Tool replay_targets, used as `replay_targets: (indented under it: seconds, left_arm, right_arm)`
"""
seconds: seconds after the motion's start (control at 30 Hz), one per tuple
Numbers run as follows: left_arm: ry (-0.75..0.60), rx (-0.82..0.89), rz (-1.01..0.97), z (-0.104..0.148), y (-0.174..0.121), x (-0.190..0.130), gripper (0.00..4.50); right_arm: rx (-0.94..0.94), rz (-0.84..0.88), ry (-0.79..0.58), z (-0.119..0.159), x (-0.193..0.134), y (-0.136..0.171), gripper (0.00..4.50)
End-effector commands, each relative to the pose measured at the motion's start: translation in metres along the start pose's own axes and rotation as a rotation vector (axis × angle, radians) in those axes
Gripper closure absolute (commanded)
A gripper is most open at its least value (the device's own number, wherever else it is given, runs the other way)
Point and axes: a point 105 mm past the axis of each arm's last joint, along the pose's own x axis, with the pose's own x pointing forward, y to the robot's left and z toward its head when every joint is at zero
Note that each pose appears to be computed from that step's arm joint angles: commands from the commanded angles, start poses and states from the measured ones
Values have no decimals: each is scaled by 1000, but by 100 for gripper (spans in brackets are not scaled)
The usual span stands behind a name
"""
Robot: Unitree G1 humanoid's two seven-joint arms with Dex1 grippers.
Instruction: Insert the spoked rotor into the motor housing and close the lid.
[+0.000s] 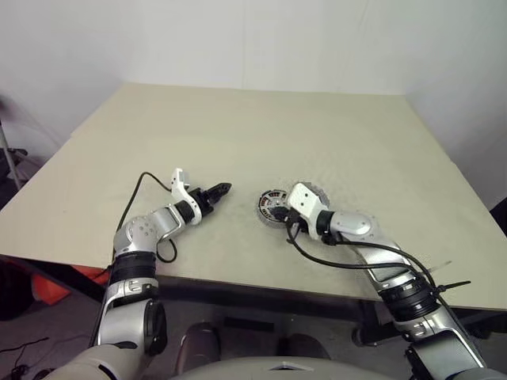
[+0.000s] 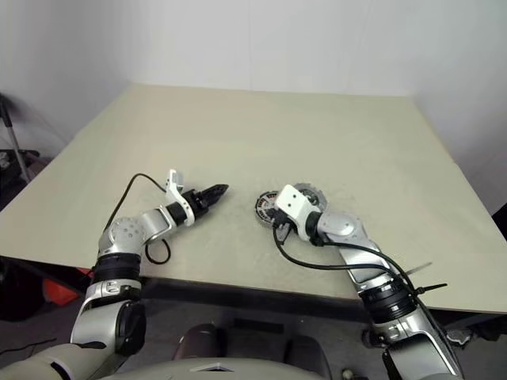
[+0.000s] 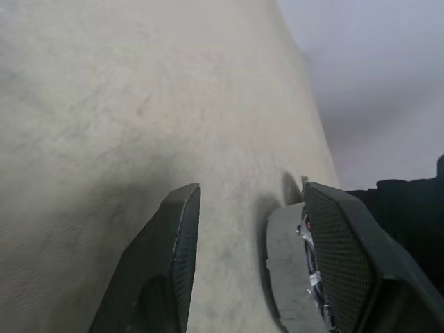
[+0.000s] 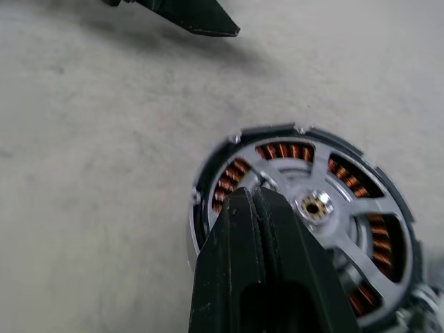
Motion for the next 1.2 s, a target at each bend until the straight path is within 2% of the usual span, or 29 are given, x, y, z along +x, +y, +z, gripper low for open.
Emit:
replay_targets:
  seconds: [0.03,0.2,0.27,0.37,0.43,0.47,0.6,0.7,0.9,0.97,1.03,1.1,1.17,1.2]
  left_arm:
    - [-26,32,-21,5,-8,1,201]
    - [-25,37,-18,4,-8,2,201]
    - [-26,43,-15,4,-8,1,201]
    - [-35,47,-6,5,-6,-1,201]
    - [-40,47,-1,6,-5,-2,201]
    - [-41,50,5,6,-4,-2,201]
    - [-43,52,11,7,-2,-4,201]
    - [-40,51,21,5,0,-4,201]
    - [-37,56,20,3,0,-3,201]
    - [-36,58,21,3,0,-3,201]
    - [-36,60,22,3,0,-4,201]
    - [-38,63,26,4,0,-4,201]
    - [-40,64,28,4,0,-5,201]
    - [-43,66,31,5,1,-5,201]
  right_arm:
    - [-82,-79,-105,41,-18,-28,450]
    - [-88,-101,-89,41,-19,-37,450]
    - [-66,-83,-45,25,-13,-32,450]
    - [58,-12,14,-13,1,-8,450]
    - [62,-4,81,-38,7,1,450]
    - [52,-10,87,-40,8,2,450]
    - [40,-42,-33,-2,3,-13,450]
    - [-25,-70,-52,13,-2,-25,450]
    - [-143,-127,-145,60,-21,-48,450]
    - [-149,-129,-155,65,-22,-49,450]
    - [-112,-112,-133,54,-17,-44,450]
    - [-6,-79,-105,29,-4,-34,450]
    - [156,-89,-25,-15,13,-27,450]
    - [158,-98,48,-39,19,-21,450]
